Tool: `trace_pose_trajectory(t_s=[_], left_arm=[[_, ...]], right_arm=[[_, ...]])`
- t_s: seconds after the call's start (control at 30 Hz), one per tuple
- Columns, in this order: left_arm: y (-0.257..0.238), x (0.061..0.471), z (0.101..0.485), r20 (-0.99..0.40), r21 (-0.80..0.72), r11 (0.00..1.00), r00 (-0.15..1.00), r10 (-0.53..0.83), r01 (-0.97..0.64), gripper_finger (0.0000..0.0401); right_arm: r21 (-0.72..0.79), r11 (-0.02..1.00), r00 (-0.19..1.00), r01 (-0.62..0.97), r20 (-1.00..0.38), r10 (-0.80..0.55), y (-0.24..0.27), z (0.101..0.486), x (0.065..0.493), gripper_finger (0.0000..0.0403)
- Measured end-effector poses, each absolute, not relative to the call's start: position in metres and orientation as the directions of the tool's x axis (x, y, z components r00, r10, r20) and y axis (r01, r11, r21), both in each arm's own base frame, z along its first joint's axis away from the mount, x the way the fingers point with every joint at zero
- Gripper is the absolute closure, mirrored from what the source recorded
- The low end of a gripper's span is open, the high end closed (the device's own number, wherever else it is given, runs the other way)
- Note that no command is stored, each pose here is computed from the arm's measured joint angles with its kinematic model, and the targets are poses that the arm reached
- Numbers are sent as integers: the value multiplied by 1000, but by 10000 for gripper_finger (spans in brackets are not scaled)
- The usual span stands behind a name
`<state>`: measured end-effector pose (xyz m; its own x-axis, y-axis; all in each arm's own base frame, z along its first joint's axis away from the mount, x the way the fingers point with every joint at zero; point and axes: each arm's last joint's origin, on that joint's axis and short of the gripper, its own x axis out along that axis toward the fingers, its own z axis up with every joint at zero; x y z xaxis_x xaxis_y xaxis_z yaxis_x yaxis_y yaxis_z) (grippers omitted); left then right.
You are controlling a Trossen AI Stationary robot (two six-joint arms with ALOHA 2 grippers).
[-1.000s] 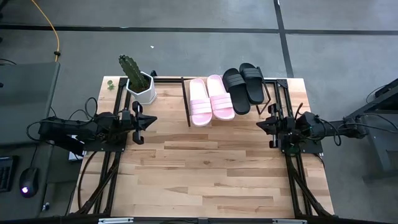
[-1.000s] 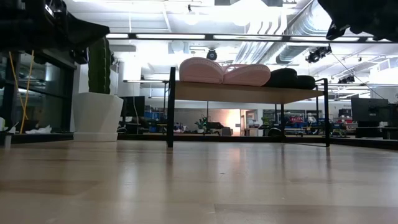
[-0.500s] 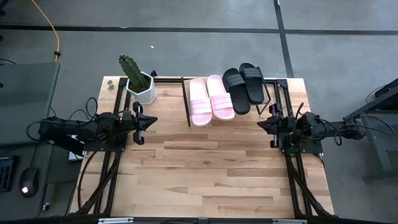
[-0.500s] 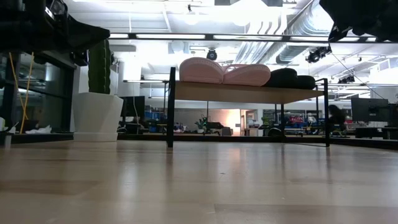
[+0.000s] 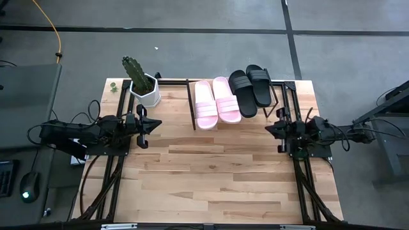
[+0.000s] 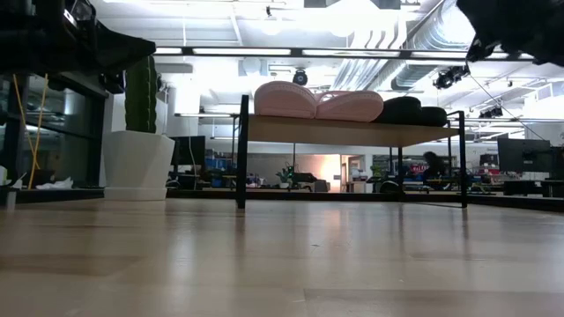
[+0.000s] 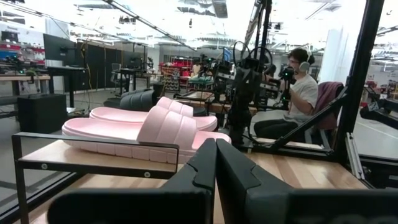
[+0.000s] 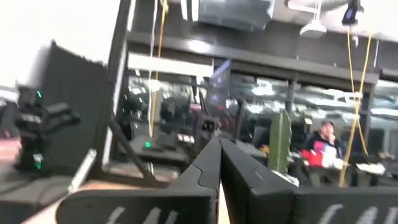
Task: Pick and place slides into the shelf
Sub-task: Return to Home Position
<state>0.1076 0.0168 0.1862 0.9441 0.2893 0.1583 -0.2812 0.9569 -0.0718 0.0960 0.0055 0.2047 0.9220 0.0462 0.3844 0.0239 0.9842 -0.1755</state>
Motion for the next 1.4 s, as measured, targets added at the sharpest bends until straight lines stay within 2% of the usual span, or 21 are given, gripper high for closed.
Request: trace_pose_trajectory(t_s=[0.27, 0.47, 0.67, 1.1, 1.27, 1.4], left_arm=[[17, 108, 186, 156, -71, 958, 945, 287, -279, 401], [17, 109, 176, 73, -69, 952, 950, 303, -299, 401], [18, 108, 176, 75, -76, 947, 945, 318, -312, 401], [17, 108, 154, -145, -33, 956, 948, 283, -291, 401], [17, 108, 153, -155, -30, 956, 946, 283, -291, 401], [17, 108, 153, -155, -30, 956, 946, 283, -291, 400]], right_arm=[[-180, 984, 922, -5, 381, 75, 6, 204, 96, 403], [-177, 984, 937, -13, 341, 73, 6, 200, 98, 403], [-173, 985, 942, -11, 330, 68, 6, 199, 98, 403], [-133, 990, 993, -46, 99, 60, 6, 177, 103, 403], [-104, 993, 998, -57, -7, 57, 6, 167, 103, 403], [-107, 992, 998, -60, -40, 56, 6, 163, 103, 403]])
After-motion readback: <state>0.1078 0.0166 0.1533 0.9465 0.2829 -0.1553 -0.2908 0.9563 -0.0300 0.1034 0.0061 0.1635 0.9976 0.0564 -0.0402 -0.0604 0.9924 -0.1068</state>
